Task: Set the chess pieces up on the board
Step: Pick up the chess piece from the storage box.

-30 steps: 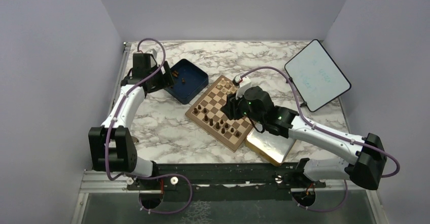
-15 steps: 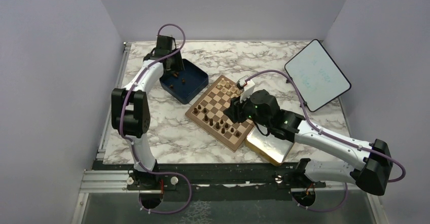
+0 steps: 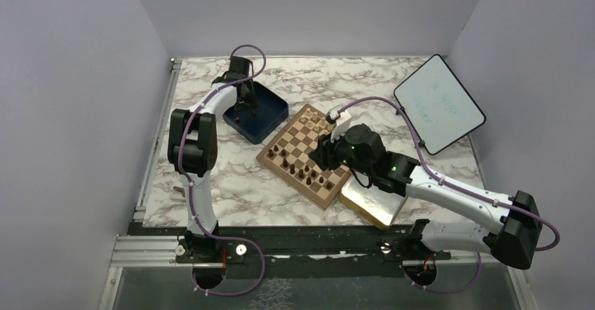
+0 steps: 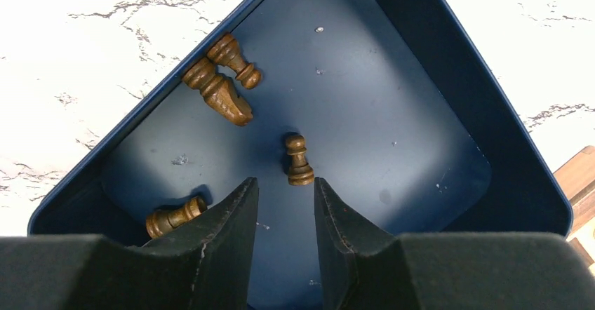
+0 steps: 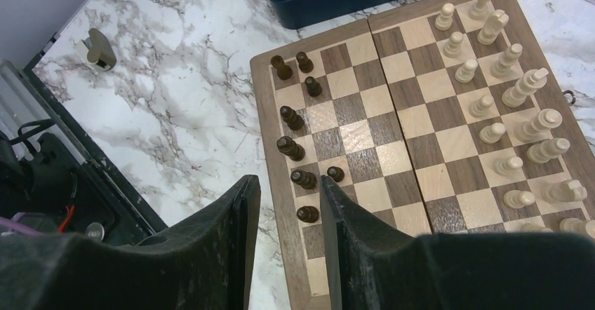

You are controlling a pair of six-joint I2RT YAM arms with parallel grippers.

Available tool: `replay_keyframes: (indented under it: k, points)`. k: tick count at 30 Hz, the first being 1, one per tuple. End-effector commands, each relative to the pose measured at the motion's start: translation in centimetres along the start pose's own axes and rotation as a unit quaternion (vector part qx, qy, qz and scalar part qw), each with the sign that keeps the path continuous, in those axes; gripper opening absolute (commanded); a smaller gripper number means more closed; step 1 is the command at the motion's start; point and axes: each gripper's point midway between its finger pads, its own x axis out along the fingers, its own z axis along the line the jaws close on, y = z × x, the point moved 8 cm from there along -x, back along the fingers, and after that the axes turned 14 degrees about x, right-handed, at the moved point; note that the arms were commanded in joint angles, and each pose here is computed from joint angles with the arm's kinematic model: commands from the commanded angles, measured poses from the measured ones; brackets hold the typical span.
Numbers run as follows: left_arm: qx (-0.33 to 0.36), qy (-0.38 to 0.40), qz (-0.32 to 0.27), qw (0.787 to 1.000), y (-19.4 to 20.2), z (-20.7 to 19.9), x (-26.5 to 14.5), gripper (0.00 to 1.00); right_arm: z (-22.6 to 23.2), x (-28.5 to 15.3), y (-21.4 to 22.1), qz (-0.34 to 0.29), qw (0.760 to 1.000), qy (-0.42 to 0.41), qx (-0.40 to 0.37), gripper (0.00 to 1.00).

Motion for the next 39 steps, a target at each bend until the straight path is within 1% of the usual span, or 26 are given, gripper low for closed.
replay_keyframes:
  k: [1, 10, 13, 19, 25, 34, 36, 39]
  points:
    - [-0.003, -0.003, -0.017, 1.000, -0.8, -0.3, 0.5, 0.36, 0.4, 0.2, -0.5, -0.010, 1.000, -0.004, -0.005, 0.41]
    - [0.007, 0.022, -0.002, 1.000, -0.2, -1.0, 2.2, 0.36, 0.4, 0.5, -0.5, -0.007, 1.000, 0.001, -0.006, 0.41]
    - [0.011, 0.022, 0.004, 1.000, 0.1, -1.1, 2.8, 0.38, 0.4, 0.5, -0.5, -0.006, 1.000, 0.001, -0.005, 0.41]
    - [0.013, 0.021, 0.009, 1.000, 0.4, -1.1, 3.2, 0.38, 0.2, 0.4, -0.3, -0.007, 1.000, 0.004, -0.005, 0.41]
    - [0.019, 0.022, 0.019, 0.999, 1.0, -1.1, 2.8, 0.31, 0.2, 0.5, -0.3, -0.005, 1.000, 0.006, -0.005, 0.41]
    - [0.022, 0.023, 0.027, 0.999, 1.2, -1.0, 2.4, 0.31, 0.3, 0.7, -0.2, -0.008, 1.000, 0.001, 0.002, 0.41]
    - [0.021, 0.025, 0.029, 0.999, 1.4, -1.1, 2.4, 0.32, 0.3, 0.8, -0.2, -0.005, 1.000, 0.000, 0.002, 0.41]
    - [0.021, 0.027, 0.031, 0.999, 1.5, -1.2, 2.4, 0.37, 0.3, 0.8, -0.2, -0.005, 1.000, 0.002, 0.003, 0.41]
